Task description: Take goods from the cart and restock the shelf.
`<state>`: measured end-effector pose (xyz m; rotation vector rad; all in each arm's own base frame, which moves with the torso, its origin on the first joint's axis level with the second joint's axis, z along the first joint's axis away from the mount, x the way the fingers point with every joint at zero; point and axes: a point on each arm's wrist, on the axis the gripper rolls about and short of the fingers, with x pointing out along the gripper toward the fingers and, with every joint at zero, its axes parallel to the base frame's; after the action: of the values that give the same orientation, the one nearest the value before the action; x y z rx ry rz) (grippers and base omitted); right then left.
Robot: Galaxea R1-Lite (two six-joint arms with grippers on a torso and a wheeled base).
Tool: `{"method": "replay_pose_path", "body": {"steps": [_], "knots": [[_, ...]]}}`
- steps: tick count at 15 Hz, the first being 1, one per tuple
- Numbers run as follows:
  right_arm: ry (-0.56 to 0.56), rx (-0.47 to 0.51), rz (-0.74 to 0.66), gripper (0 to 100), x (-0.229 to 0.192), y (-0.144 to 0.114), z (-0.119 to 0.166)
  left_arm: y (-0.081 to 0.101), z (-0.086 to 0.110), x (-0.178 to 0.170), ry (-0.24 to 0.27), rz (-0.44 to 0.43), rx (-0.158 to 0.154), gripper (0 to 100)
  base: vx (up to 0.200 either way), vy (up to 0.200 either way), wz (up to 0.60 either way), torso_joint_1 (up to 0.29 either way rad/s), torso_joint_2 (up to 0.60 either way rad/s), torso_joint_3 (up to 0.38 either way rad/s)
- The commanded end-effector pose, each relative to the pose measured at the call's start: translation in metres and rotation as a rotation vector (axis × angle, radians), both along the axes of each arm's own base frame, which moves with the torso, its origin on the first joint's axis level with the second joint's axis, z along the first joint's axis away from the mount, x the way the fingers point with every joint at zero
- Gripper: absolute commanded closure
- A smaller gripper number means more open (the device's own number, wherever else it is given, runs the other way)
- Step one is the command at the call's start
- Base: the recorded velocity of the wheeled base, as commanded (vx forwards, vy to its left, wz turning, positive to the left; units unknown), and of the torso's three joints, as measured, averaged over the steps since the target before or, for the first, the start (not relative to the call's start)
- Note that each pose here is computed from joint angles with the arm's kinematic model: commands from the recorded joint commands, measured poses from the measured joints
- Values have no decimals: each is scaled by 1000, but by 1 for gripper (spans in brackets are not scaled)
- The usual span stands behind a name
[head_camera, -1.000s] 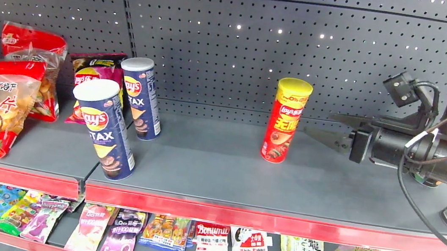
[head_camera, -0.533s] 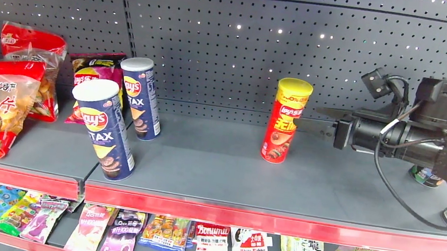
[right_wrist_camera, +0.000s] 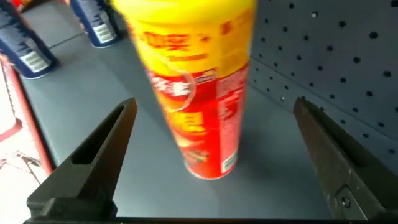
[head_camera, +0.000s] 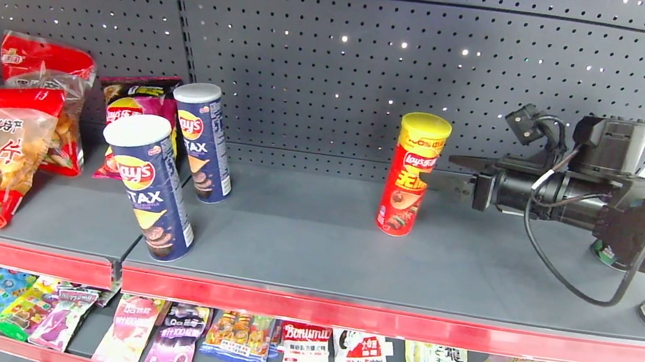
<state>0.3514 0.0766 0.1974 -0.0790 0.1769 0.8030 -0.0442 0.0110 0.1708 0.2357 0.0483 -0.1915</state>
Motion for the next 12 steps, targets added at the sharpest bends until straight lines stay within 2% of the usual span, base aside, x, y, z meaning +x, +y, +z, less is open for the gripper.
{"method": "replay_pose_path", "body": {"steps": [1, 7, 12], "knots": [[-2, 3, 5, 0, 11, 1, -3, 0, -1, 1, 7, 0, 1, 100, 0, 0, 0, 0, 0, 0], [-18, 12, 69, 0, 10, 14, 2, 0, -3, 2, 14, 2, 3, 100, 0, 0, 0, 0, 0, 0], [-48, 18, 75, 0, 25, 20, 6, 0, -3, 2, 14, 3, 3, 100, 0, 0, 0, 0, 0, 0]]}}
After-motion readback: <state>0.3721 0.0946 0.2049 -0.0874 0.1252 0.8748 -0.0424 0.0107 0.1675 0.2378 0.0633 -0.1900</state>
